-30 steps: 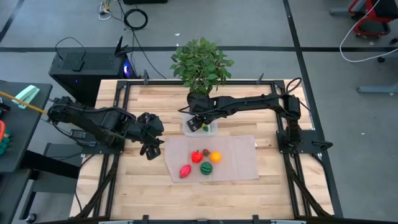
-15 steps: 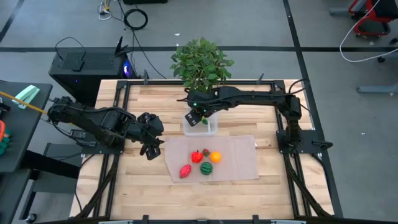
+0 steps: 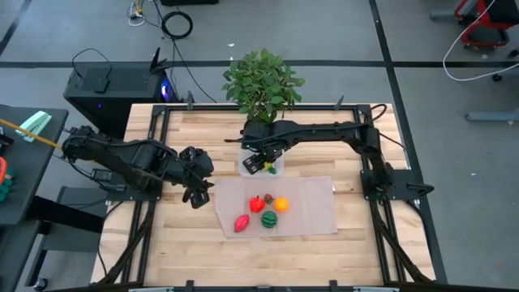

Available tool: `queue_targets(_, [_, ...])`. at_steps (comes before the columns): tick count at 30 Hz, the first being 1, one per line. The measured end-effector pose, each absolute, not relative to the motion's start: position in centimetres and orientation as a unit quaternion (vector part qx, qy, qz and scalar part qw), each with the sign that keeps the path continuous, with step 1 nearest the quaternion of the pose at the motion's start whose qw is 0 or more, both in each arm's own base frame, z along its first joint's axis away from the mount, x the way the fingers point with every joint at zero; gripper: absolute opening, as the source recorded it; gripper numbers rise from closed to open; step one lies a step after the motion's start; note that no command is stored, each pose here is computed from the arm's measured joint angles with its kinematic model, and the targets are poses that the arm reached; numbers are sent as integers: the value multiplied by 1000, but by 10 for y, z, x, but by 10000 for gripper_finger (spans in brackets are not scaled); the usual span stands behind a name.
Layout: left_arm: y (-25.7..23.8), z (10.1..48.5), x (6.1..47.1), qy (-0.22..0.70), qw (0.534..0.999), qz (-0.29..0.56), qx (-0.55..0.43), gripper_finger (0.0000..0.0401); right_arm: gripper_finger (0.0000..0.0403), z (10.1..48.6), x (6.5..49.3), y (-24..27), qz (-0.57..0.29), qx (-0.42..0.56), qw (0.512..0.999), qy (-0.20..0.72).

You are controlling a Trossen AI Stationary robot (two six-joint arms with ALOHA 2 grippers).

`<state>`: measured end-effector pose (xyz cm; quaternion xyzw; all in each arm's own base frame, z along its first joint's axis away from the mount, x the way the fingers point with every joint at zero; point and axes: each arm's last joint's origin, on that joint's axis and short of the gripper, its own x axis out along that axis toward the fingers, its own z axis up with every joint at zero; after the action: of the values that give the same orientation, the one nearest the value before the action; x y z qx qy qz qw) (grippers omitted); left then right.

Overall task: Pick and placing Produce into tupperware
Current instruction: Put the pineapple into the transparent bin

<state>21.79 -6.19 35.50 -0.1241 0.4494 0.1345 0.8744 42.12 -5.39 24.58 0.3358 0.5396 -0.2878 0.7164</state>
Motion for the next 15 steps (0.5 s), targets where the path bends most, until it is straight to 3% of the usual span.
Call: queue_targets(15, [-62,355,218,450,874,134,-124,162,219,240,419,-64,-318,315,709,545])
